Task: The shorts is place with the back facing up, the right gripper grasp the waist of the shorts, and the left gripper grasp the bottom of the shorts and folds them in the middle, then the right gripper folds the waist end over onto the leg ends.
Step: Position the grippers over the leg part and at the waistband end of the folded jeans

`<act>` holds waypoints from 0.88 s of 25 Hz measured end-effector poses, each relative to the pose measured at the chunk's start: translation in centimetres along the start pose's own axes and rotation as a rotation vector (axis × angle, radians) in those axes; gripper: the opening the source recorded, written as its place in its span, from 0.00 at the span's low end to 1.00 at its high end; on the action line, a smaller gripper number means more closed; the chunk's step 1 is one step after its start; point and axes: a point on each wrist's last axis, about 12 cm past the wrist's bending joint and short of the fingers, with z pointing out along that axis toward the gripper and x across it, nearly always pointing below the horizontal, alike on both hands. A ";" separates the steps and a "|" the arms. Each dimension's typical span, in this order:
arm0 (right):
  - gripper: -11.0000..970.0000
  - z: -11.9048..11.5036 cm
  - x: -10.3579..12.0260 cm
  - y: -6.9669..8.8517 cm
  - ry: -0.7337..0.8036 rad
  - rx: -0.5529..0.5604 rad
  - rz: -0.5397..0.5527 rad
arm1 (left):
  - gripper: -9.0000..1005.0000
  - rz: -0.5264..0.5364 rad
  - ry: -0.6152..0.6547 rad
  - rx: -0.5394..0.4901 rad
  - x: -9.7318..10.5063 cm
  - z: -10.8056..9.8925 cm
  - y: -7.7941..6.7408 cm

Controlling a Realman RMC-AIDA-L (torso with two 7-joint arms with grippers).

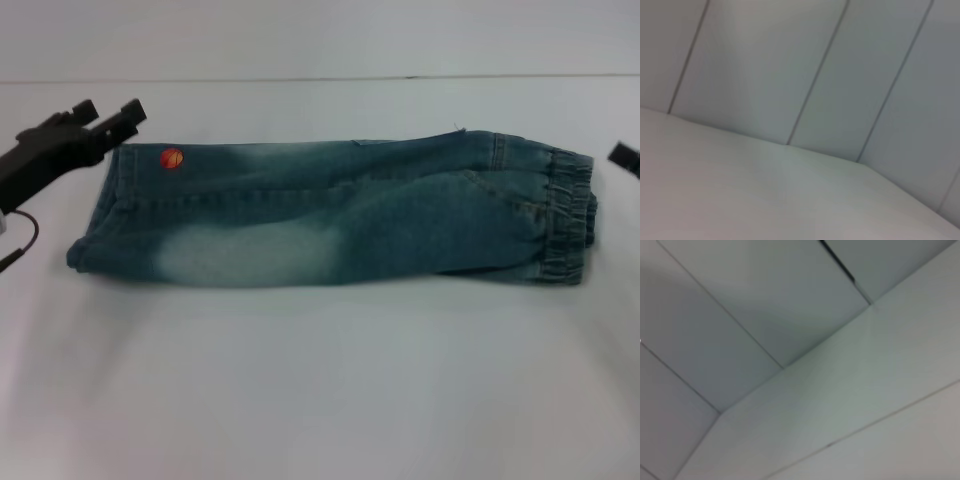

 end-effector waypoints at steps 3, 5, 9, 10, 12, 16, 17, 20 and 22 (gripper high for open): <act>0.97 -1.2 0.9 -0.5 0.027 0.025 0.001 | 0.79 0.000 -0.002 0.028 0.7 -0.7 -0.3; 0.97 -1.7 1.3 -0.8 0.029 0.042 0.010 | 0.80 -0.008 -0.001 0.030 0.9 -0.9 -0.4; 0.97 -1.7 1.7 -1.1 0.040 0.069 0.015 | 0.80 -0.024 0.004 0.040 1.4 -1.0 -0.5; 0.97 -1.5 1.8 -1.1 0.045 0.072 0.013 | 0.80 -0.026 0.005 0.041 1.5 -1.0 -0.6; 0.98 -1.0 1.9 -0.9 0.055 0.077 0.008 | 0.80 -0.032 0.007 0.046 1.6 -0.9 -0.7; 0.97 0.3 2.1 -0.6 0.088 0.083 0.001 | 0.80 -0.032 0.017 0.061 1.9 -0.6 -1.0; 0.96 0.7 2.2 -0.5 0.099 0.083 0.003 | 0.80 -0.031 0.019 0.063 1.9 -0.5 -1.0; 0.95 1.5 2.2 -0.3 0.122 0.080 0.002 | 0.80 -0.028 0.021 0.063 2.0 -0.5 -1.1; 0.94 1.9 2.1 -0.3 0.134 0.085 0.001 | 0.80 -0.028 0.022 0.063 2.0 -0.4 -1.1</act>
